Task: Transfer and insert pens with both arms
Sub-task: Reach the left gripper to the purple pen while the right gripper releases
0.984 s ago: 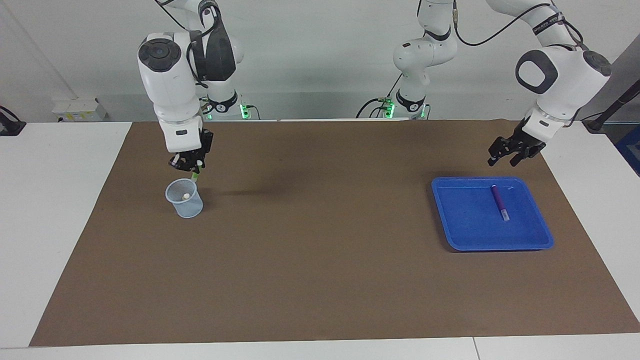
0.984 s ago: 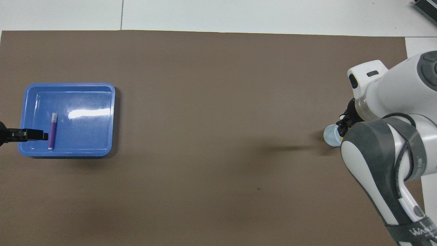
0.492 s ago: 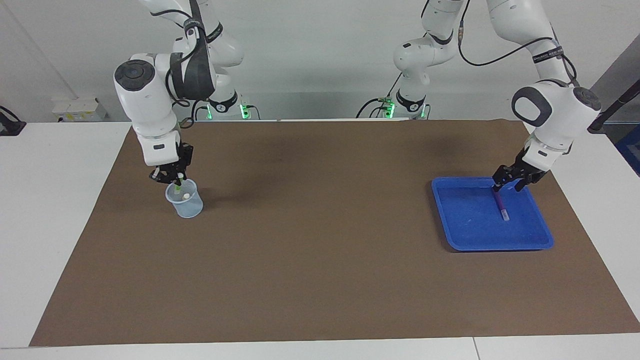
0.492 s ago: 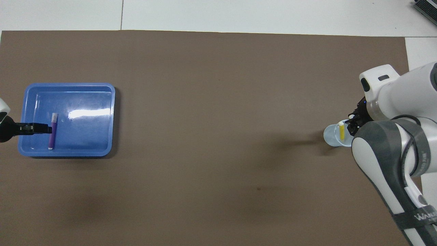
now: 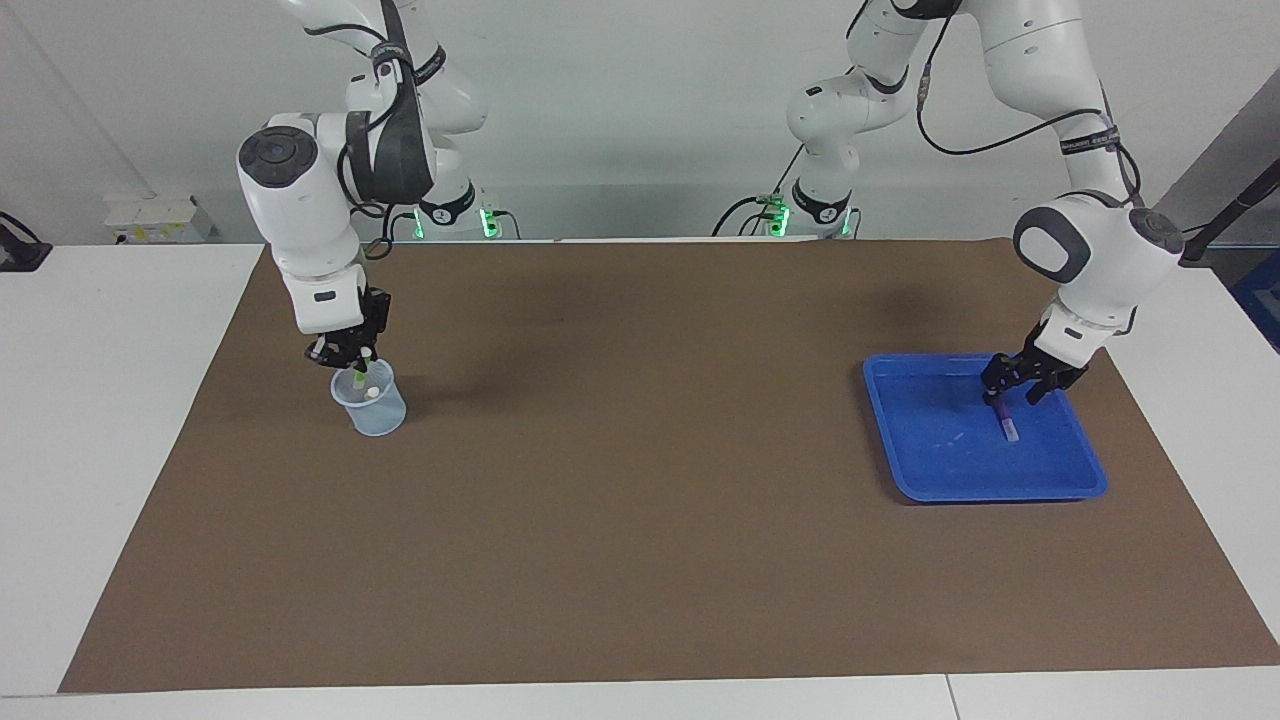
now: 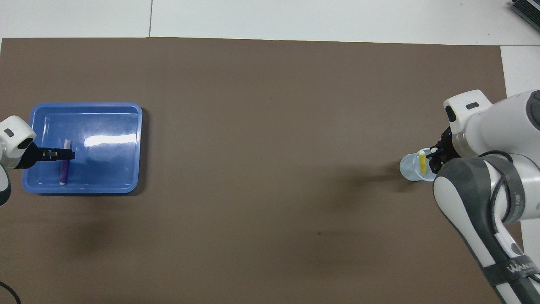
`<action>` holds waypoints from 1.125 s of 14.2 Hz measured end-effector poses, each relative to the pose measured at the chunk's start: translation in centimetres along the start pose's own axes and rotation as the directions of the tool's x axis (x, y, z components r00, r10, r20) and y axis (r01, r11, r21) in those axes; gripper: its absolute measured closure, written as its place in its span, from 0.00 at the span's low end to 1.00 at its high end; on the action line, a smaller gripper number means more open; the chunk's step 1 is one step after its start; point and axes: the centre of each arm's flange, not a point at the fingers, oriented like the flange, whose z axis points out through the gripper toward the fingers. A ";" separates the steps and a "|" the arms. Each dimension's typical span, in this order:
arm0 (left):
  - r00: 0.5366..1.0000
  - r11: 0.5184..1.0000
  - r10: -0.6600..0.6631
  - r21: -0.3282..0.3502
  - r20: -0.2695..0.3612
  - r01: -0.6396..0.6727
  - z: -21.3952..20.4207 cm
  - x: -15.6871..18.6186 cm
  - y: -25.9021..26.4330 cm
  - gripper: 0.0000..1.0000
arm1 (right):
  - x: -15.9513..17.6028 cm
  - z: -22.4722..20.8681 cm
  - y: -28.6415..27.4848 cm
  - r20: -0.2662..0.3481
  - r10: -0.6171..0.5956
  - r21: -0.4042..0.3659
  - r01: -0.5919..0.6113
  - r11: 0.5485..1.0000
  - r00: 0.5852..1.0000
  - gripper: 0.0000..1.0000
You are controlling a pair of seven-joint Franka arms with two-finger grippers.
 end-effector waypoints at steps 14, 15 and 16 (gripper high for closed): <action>1.000 1.000 -0.002 0.016 -0.027 0.002 1.0 0.1 -0.3 0.65 | 1.9 -1.4 -2.1 -0.066 0.155 0.106 -0.147 0.983 0.986 0.00; 1.000 1.000 -0.003 0.018 -0.031 0.004 1.0 0.2 -0.3 0.79 | 2.3 -1.6 -2.4 -0.068 0.185 0.121 -0.176 0.977 0.980 0.00; 1.000 1.000 -0.003 0.019 -0.031 0.004 1.0 0.2 -0.4 0.83 | 2.8 -1.7 -2.8 -0.064 0.213 0.136 -0.203 0.970 0.975 0.00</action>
